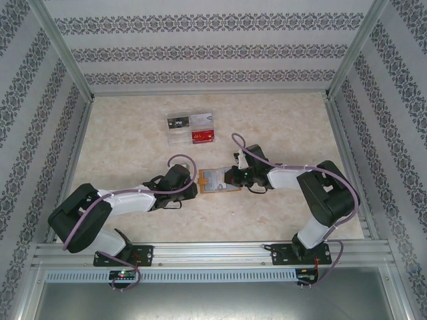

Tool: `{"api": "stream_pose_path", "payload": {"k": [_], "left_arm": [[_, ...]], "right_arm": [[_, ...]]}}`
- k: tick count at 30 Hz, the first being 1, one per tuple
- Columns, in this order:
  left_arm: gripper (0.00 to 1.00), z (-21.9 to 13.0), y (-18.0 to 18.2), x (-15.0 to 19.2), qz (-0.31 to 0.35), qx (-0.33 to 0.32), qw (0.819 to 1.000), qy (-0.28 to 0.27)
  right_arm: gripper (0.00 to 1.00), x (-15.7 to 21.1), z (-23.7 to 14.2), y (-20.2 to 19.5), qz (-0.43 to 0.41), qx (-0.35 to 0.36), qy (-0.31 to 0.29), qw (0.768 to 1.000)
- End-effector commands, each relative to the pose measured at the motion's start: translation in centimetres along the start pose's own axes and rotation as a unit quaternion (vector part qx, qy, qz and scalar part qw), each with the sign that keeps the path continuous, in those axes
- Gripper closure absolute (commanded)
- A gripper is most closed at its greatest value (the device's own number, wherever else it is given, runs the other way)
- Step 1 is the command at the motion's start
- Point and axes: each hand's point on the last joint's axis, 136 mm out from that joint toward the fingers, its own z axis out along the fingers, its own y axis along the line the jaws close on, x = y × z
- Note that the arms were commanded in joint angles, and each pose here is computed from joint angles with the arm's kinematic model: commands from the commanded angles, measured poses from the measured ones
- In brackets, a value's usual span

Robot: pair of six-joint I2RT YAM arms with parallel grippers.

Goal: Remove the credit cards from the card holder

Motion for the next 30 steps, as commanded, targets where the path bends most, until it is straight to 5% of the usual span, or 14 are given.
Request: {"api": "stream_pose_path", "payload": {"k": [1,18,30], "left_arm": [[0.88,-0.7,0.1,-0.7,0.004,-0.004,1.000,-0.009],[0.86,1.2,-5.5,-1.7,0.038,0.033,0.999,0.005],[0.94,3.8,-3.5,0.0,0.020,-0.019,0.999,0.036]], "right_arm": [[0.96,1.3,0.4,-1.3,0.004,0.018,0.015,1.000],[0.95,1.7,0.4,-1.5,0.013,0.031,0.014,0.999],[0.95,1.6,-0.2,-1.9,0.015,0.036,0.008,0.999]]}}
